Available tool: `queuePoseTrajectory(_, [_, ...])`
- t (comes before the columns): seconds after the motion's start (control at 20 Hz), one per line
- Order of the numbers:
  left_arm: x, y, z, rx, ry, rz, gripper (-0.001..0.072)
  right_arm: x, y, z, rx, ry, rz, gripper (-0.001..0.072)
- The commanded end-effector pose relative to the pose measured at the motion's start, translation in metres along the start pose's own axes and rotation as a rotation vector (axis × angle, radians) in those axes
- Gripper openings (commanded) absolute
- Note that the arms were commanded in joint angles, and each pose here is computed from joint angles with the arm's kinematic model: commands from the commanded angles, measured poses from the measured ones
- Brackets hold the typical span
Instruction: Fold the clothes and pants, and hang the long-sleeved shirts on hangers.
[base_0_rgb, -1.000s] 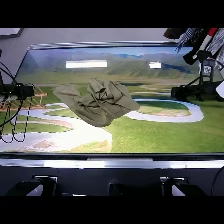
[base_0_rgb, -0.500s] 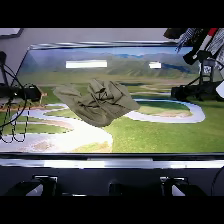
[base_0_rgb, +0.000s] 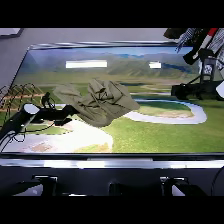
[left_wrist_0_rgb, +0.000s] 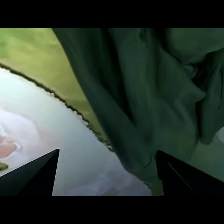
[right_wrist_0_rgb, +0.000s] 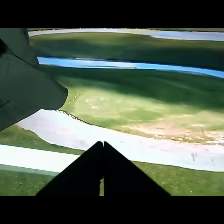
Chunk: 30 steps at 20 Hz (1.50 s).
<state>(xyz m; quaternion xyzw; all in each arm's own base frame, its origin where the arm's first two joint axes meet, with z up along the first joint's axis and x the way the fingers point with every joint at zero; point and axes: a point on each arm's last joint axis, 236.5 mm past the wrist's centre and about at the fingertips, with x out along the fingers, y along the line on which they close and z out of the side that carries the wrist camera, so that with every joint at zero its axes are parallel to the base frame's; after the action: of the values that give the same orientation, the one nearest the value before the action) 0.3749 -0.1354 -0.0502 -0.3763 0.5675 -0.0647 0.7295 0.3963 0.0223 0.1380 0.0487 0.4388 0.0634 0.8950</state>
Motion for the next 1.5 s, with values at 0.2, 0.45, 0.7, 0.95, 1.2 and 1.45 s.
queuePoseTrajectory(0.2, [0.063,-0.015,-0.019,-0.197,0.047,-0.103,0.0388,0.010,0.000,0.006,0.023,-0.015,0.006,0.0393])
queuePoseTrajectory(0.45, [0.063,-0.017,-0.020,-0.193,0.052,-0.105,0.0019,0.093,0.014,-0.040,0.380,0.248,0.101,0.0700])
queuePoseTrajectory(0.7, [0.063,-0.017,-0.020,-0.193,0.053,-0.105,0.0019,0.196,0.069,-0.061,0.535,0.360,0.435,0.0704])
queuePoseTrajectory(0.95, [0.063,-0.016,-0.020,-0.194,0.052,-0.105,0.0020,0.240,0.099,-0.071,0.623,0.366,0.603,0.0697])
queuePoseTrajectory(1.2, [0.062,-0.017,-0.020,-0.193,0.051,-0.106,0.0020,0.258,0.122,-0.082,0.592,0.364,0.557,0.0606])
queuePoseTrajectory(1.45, [0.033,-0.051,0.011,-0.032,0.007,-0.134,0.0015,0.217,0.118,-0.006,0.517,0.202,0.610,0.0025])
